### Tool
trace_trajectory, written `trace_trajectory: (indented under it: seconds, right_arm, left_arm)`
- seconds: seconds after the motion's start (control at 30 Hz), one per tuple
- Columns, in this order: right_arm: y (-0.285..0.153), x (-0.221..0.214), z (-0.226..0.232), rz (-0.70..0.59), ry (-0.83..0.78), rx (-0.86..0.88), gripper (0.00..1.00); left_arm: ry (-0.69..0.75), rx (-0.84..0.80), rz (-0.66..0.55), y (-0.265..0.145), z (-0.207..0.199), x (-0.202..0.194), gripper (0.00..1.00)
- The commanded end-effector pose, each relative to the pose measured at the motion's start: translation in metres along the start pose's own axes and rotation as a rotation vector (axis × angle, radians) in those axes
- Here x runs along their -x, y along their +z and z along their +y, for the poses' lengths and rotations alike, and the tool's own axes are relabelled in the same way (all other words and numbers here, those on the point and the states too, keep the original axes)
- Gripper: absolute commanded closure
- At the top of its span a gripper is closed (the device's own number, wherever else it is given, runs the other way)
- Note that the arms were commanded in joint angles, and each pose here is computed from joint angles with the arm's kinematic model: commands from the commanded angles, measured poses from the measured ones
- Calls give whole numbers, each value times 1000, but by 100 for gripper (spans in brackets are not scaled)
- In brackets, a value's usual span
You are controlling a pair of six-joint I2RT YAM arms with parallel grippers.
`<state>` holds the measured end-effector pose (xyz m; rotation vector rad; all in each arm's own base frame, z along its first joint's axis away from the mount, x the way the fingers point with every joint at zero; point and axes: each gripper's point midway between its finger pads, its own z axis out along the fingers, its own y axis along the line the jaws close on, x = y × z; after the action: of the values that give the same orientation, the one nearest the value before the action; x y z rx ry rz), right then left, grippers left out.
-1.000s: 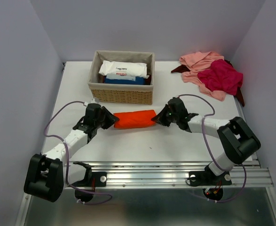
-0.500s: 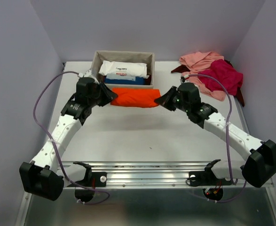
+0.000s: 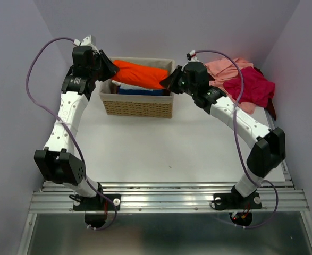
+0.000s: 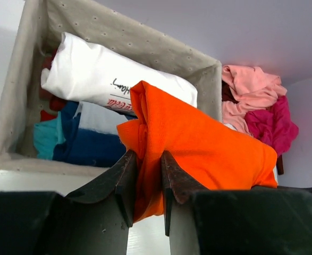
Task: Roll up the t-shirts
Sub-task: Place the T-shirt in the bin.
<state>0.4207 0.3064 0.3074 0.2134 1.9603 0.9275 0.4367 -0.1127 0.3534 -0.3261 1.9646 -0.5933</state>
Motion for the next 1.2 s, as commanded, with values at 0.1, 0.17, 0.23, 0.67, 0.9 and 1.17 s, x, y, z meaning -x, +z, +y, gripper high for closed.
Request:
trace_trajectory:
  seconds: [0.1, 0.17, 0.23, 0.67, 0.9, 1.17]
  right_arm:
    - [50, 7, -4, -12, -128, -18, 99]
    - [61, 3, -10, -4, -137, -27, 99]
    - [75, -9, -24, 16, -150, -53, 99]
    - [89, -45, -71, 89, -150, -133, 99]
    - [72, -41, -75, 69, -135, -141, 99]
    - [58, -33, -76, 42, -117, -146, 99]
  left_arm:
    - [99, -98, -107, 37, 21, 54, 100]
    - [101, -65, -66, 60, 42, 45, 100]
    - [113, -82, -25, 74, 50, 32, 100]
    - [78, -42, 168, 118, 99, -47, 100]
    - [73, -15, 201, 108, 106, -60, 100]
    - [79, 53, 223, 94, 116, -66, 100]
